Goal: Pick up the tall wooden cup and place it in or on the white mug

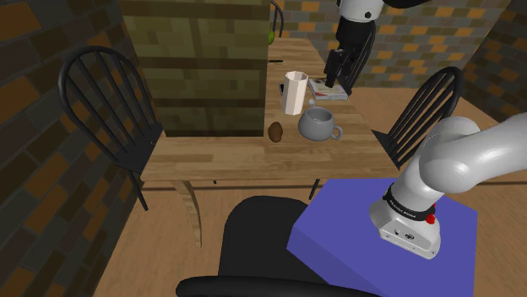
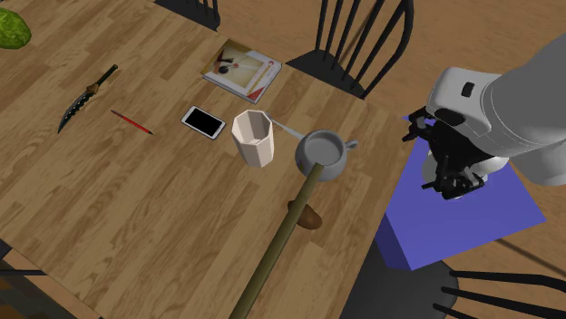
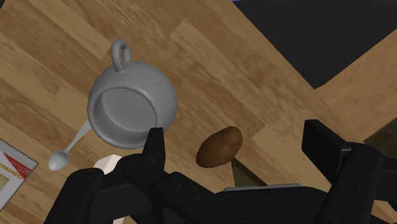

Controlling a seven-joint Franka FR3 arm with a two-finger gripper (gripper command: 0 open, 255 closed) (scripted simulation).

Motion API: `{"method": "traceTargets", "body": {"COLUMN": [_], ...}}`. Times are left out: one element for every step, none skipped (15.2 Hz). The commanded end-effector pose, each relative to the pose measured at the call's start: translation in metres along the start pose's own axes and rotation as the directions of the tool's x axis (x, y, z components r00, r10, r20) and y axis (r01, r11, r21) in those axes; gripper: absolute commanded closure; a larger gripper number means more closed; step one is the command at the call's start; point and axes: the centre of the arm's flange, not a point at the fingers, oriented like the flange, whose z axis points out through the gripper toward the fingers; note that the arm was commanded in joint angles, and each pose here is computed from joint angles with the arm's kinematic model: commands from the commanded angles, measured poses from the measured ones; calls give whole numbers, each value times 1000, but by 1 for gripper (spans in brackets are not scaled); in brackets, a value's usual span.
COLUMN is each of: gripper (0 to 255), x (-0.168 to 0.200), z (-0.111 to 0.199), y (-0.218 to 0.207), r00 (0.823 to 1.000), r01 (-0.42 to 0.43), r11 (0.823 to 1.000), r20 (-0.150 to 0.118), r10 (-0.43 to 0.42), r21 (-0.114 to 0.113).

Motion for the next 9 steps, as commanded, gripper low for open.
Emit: {"method": "traceTargets", "body": {"gripper": [0, 0, 0, 0, 0, 0, 0, 0, 0], "x": [0, 11, 21, 32, 43, 54, 64, 75, 86], "z": [0, 5, 11, 16, 21, 27, 32, 38, 44], "y": [0, 7, 14, 21, 28, 35, 42, 48, 55], "r00": [1000, 1000, 1000, 1000, 1000, 1000, 1000, 1000, 999], "r01": [0, 1, 2, 4, 5, 6, 7, 8, 9], "r11": [1000, 1000, 1000, 1000, 1000, 1000, 1000, 1000, 1000], "r20": [0, 4, 8, 11, 15, 19, 23, 26, 30], "r10": [0, -1, -2, -4, -5, -6, -7, -9, -10], "r21": [0, 3, 5, 8, 11, 13, 16, 19, 22]}}
